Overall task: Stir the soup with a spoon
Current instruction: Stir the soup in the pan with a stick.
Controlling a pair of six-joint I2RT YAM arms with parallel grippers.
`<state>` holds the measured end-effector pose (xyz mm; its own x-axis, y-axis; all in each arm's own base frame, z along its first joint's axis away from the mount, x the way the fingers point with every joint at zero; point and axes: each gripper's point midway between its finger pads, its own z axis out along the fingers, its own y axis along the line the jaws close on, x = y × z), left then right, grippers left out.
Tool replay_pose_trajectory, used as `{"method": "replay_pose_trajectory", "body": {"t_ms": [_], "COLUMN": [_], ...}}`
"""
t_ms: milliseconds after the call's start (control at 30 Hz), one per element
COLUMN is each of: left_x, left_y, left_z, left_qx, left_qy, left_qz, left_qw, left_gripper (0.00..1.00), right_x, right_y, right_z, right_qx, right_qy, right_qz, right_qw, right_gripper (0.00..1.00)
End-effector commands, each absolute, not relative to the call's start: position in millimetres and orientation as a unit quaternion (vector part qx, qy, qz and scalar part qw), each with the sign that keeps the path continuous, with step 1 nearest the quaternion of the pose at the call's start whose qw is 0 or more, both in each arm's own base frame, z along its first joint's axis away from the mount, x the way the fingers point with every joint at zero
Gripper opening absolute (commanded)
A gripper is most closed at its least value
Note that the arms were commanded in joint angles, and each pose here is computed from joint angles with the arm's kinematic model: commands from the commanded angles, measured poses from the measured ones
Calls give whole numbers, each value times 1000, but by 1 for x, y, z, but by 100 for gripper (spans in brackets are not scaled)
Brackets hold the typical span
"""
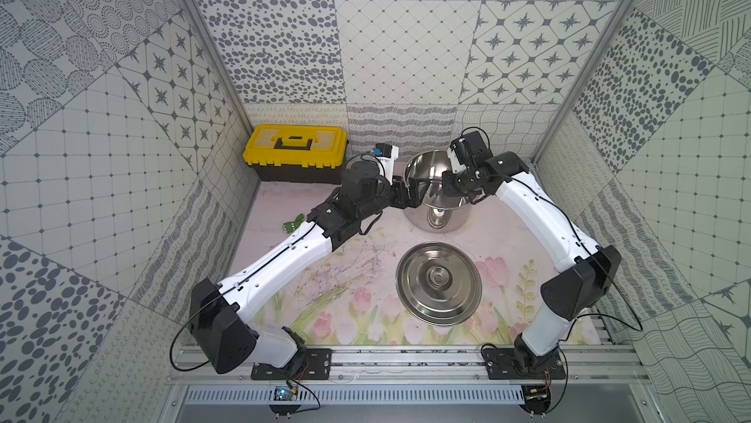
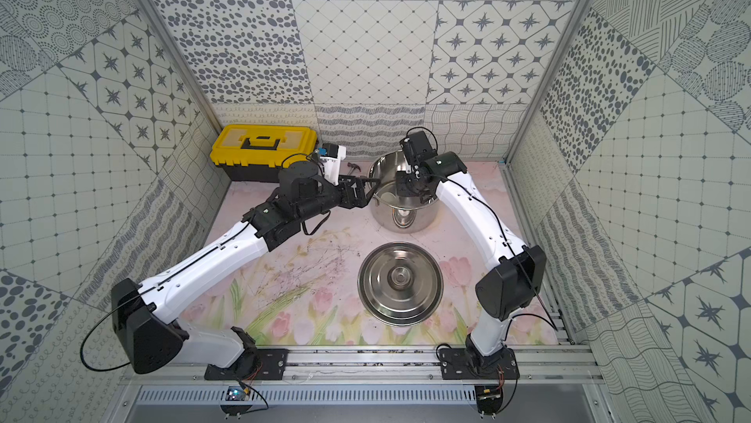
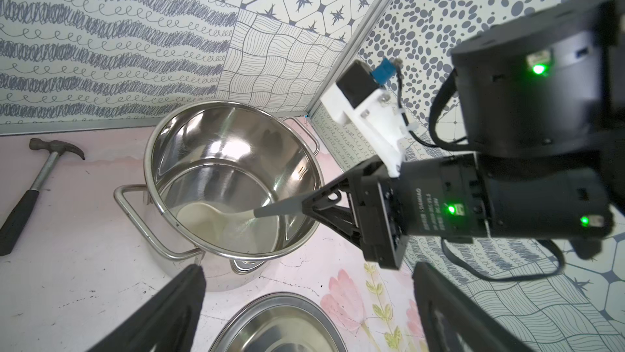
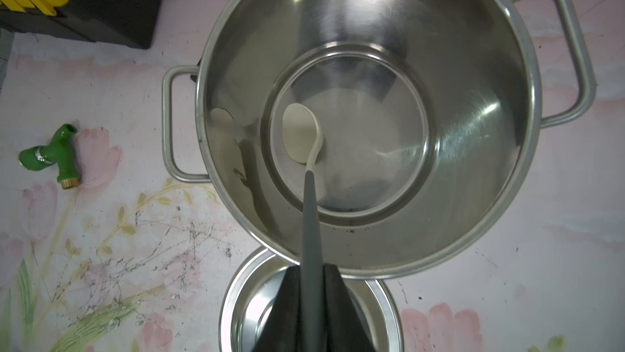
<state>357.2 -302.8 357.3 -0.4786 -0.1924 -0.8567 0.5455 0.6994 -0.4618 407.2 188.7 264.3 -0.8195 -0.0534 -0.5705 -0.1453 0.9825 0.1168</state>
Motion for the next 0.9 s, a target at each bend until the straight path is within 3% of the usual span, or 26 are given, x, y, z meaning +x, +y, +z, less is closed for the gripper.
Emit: {"method": "replay_pose_trajectory", "body": {"t_ms": [0, 367, 867], "left_x": [354, 349, 358], "left_y": [-301, -296, -314], "left_z": [373, 372, 379], "left_qx": [117, 118, 144], "left_qy": [758, 758, 752], "left_qz": [-383, -377, -389], "left_qw": [515, 518, 513], "left_gripper": [100, 100, 100], "right_x": [434, 453, 375], "right_y": [194, 142, 118], "right_z": [288, 291, 264], "right_qx": [-40, -11, -18], "right_qy": [935, 938, 954], "right_qz": [78, 32, 43], "right_qw": [343, 345, 295], "right_gripper": [0, 0, 0]}}
